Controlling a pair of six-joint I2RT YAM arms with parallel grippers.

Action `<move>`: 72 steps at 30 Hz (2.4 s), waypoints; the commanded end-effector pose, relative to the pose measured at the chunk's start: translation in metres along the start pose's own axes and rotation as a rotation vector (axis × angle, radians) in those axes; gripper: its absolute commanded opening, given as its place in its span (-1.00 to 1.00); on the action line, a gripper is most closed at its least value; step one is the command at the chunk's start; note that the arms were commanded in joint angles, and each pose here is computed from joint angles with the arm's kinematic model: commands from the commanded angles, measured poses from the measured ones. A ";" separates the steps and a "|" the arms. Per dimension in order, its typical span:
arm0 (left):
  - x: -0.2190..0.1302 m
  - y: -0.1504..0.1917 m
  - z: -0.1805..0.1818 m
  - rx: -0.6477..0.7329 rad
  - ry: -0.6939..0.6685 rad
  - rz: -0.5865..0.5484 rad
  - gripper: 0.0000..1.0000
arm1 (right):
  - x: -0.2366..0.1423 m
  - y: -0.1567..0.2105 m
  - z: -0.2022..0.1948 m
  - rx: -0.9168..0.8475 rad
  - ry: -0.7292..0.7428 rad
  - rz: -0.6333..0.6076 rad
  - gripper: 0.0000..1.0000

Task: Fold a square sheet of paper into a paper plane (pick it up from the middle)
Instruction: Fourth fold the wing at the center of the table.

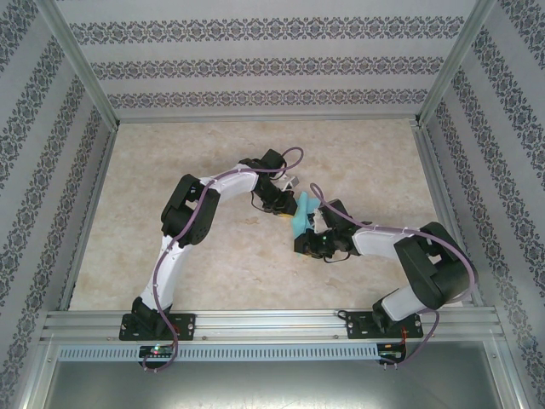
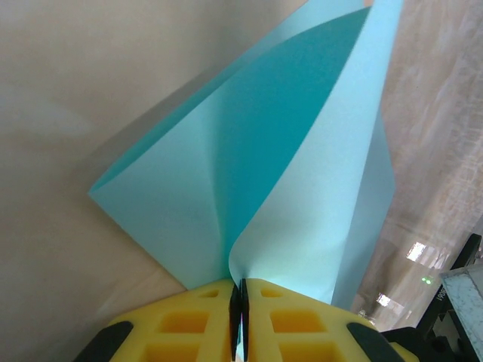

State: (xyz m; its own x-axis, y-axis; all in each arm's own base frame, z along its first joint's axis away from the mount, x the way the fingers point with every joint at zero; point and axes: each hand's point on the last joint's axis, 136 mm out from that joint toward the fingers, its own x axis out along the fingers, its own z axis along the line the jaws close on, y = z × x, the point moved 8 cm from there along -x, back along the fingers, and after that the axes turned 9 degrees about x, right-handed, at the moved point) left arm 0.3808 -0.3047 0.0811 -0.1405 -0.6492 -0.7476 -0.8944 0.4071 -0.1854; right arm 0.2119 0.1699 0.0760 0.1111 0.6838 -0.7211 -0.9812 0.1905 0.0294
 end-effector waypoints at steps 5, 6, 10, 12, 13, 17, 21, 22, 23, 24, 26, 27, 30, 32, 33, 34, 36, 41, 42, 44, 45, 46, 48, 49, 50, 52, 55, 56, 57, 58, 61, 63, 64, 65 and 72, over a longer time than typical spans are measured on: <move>0.003 -0.001 0.006 -0.013 -0.061 0.006 -0.64 | 0.006 0.008 -0.016 -0.015 0.094 0.043 -0.57; 0.001 -0.002 0.004 -0.012 -0.058 0.001 -0.63 | 0.006 0.009 -0.018 -0.014 0.101 0.046 -0.57; -0.006 -0.005 -0.004 -0.002 -0.044 -0.012 -0.57 | 0.006 0.011 -0.022 -0.018 0.120 0.048 -0.57; -0.009 -0.005 -0.009 0.005 -0.043 -0.015 -0.55 | 0.006 0.011 -0.023 -0.018 0.126 0.048 -0.57; -0.011 -0.005 -0.010 0.009 -0.044 -0.018 -0.53 | 0.006 0.011 -0.023 -0.016 0.128 0.050 -0.57; -0.018 -0.007 -0.015 0.022 -0.052 -0.026 -0.46 | 0.007 0.011 -0.025 -0.015 0.126 0.049 -0.57; -0.024 -0.006 -0.016 0.034 -0.088 -0.023 -0.43 | 0.006 0.011 -0.025 -0.014 0.123 0.048 -0.57; -0.025 -0.006 -0.017 0.037 -0.092 -0.024 -0.42 | 0.006 0.011 -0.025 -0.015 0.122 0.050 -0.57; -0.027 -0.006 -0.019 0.042 -0.094 -0.027 -0.41 | 0.005 0.011 -0.025 -0.015 0.120 0.051 -0.58; -0.028 -0.006 -0.019 0.042 -0.098 -0.028 -0.41 | 0.005 0.011 -0.025 -0.014 0.121 0.050 -0.57; -0.030 -0.006 -0.021 0.044 -0.096 -0.031 -0.41 | 0.005 0.010 -0.024 -0.016 0.119 0.050 -0.58; -0.030 -0.006 -0.022 0.046 -0.091 -0.030 -0.41 | 0.005 0.010 -0.024 -0.017 0.117 0.050 -0.58; -0.032 -0.005 -0.024 0.051 -0.097 -0.024 -0.42 | 0.004 0.009 -0.024 -0.016 0.116 0.049 -0.58; -0.034 -0.004 -0.024 0.055 -0.102 -0.023 -0.43 | 0.004 0.008 -0.024 -0.016 0.113 0.049 -0.58; -0.034 -0.004 -0.025 0.058 -0.101 -0.022 -0.44 | 0.004 0.009 -0.024 -0.015 0.112 0.050 -0.58; -0.035 -0.004 -0.026 0.057 -0.098 -0.021 -0.46 | 0.004 0.008 -0.025 -0.015 0.111 0.049 -0.58; -0.034 -0.003 -0.027 0.059 -0.089 -0.018 -0.52 | 0.004 0.008 -0.024 -0.015 0.107 0.051 -0.58; -0.034 -0.004 -0.033 0.067 -0.065 -0.019 -0.78 | 0.005 0.008 -0.024 -0.017 0.105 0.054 -0.57; -0.035 -0.005 -0.034 0.070 -0.055 -0.023 -0.86 | 0.005 0.007 -0.023 -0.020 0.102 0.053 -0.58; -0.033 -0.006 -0.038 0.072 -0.036 -0.024 -0.89 | 0.005 0.008 -0.024 -0.022 0.103 0.056 -0.57; -0.033 -0.007 -0.039 0.076 -0.032 -0.024 -0.89 | 0.005 0.008 -0.024 -0.023 0.104 0.056 -0.57; -0.033 -0.008 -0.041 0.080 -0.031 -0.025 -0.89 | 0.005 0.008 -0.025 -0.025 0.103 0.059 -0.57; -0.032 -0.009 -0.043 0.083 -0.029 -0.026 -0.90 | 0.006 0.009 -0.026 -0.028 0.103 0.063 -0.57; -0.031 -0.010 -0.043 0.082 -0.025 -0.026 -0.91 | 0.006 0.009 -0.026 -0.028 0.102 0.064 -0.57; -0.031 -0.011 -0.044 0.084 -0.025 -0.028 -0.91 | 0.006 0.009 -0.027 -0.027 0.102 0.064 -0.57; -0.029 -0.013 -0.042 0.083 -0.028 -0.027 -0.92 | 0.005 0.009 -0.026 -0.030 0.097 0.060 -0.57; -0.025 -0.015 -0.040 0.077 -0.027 -0.025 -0.92 | 0.004 0.009 -0.026 -0.034 0.092 0.059 -0.57; -0.024 -0.016 -0.039 0.075 -0.028 -0.026 -0.92 | 0.004 0.010 -0.026 -0.034 0.091 0.060 -0.57; -0.023 -0.017 -0.039 0.075 -0.027 -0.027 -0.92 | 0.004 0.010 -0.026 -0.033 0.091 0.062 -0.57; -0.022 -0.018 -0.038 0.076 -0.023 -0.028 -0.92 | 0.004 0.010 -0.027 -0.034 0.092 0.063 -0.57; -0.018 -0.019 -0.036 0.073 -0.020 -0.026 -0.92 | 0.005 0.011 -0.029 -0.031 0.094 0.067 -0.57; -0.014 -0.019 -0.034 0.067 -0.010 -0.020 -0.92 | 0.005 0.012 -0.029 -0.031 0.097 0.068 -0.57; -0.012 -0.019 -0.033 0.064 -0.010 -0.018 -0.92 | 0.004 0.012 -0.029 -0.031 0.097 0.067 -0.57; -0.011 -0.019 -0.032 0.063 -0.010 -0.015 -0.92 | 0.004 0.012 -0.029 -0.031 0.097 0.067 -0.57; -0.008 -0.019 -0.029 0.068 -0.027 -0.005 -0.80 | 0.003 0.011 -0.028 -0.030 0.097 0.060 -0.57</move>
State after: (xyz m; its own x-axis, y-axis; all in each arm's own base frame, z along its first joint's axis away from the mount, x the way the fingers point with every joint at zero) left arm 0.3876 -0.3210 0.1051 -0.1172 -0.6313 -0.7666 -0.8682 0.4399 -0.2295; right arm 0.2125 0.1683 0.0745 0.0906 0.6952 -0.7131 -0.9929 0.1184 -0.0107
